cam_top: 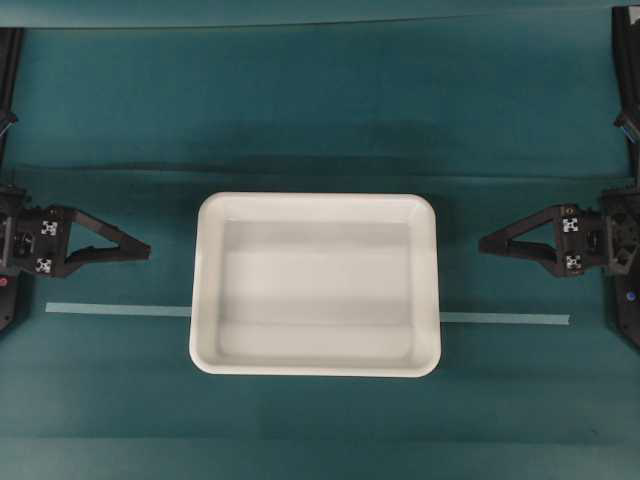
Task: Lift the white case with both hands.
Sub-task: 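Move both grippers inward toward the short sides of the white tray, then lower both open grippers onto the left and right tray rims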
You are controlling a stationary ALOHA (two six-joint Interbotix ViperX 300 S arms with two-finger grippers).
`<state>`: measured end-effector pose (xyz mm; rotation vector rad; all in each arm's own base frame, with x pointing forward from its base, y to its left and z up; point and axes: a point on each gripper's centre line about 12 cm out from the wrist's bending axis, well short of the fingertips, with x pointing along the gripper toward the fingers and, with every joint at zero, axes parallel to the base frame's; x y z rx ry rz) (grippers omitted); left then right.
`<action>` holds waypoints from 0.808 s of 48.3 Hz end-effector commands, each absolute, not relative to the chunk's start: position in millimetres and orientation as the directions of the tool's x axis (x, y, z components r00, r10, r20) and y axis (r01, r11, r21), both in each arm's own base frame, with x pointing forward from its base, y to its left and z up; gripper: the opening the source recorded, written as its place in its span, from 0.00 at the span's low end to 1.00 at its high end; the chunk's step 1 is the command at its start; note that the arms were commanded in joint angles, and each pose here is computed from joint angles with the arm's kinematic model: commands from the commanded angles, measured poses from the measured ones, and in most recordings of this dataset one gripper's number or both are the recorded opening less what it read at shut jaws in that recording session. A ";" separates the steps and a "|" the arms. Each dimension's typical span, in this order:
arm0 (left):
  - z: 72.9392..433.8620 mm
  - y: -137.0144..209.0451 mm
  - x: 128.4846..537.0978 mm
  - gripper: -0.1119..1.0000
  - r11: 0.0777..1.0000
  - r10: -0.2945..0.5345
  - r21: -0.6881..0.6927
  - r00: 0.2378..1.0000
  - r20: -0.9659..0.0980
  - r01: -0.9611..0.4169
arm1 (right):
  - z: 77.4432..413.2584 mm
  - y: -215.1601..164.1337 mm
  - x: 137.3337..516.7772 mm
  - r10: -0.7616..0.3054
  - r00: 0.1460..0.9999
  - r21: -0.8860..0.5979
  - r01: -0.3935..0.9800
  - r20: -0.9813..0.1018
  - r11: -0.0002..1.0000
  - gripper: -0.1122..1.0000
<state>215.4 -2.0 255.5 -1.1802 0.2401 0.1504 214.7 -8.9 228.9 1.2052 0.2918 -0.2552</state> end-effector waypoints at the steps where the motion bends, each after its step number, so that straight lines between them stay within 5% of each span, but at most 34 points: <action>1: 250.3 -1.7 220.9 0.24 0.379 -0.007 -0.884 0.955 -0.298 -0.273 | 225.5 -9.7 219.4 -0.042 0.927 0.869 0.364 -0.372 0.336 0.78; 5: 243.9 -2.0 222.6 0.44 0.380 -0.008 -0.872 0.942 -0.337 -0.309 | 220.6 -9.7 220.5 -0.042 0.920 0.862 0.381 -0.390 0.334 0.89; 11: 233.6 -2.0 225.4 0.78 0.377 -0.008 -0.856 0.923 -0.384 -0.353 | 209.1 -10.0 222.4 -0.043 0.902 0.846 0.419 -0.430 0.329 0.87; 16: 223.5 -2.0 225.1 0.96 0.379 -0.008 -0.844 0.910 -0.414 -0.380 | 195.0 -10.2 223.9 -0.042 0.877 0.824 0.466 -0.479 0.323 0.87; 39: 176.6 1.1 231.4 0.97 0.373 0.003 -0.816 0.880 -0.475 -0.442 | 137.3 -2.2 235.1 -0.057 0.806 0.764 0.579 -0.589 0.285 0.88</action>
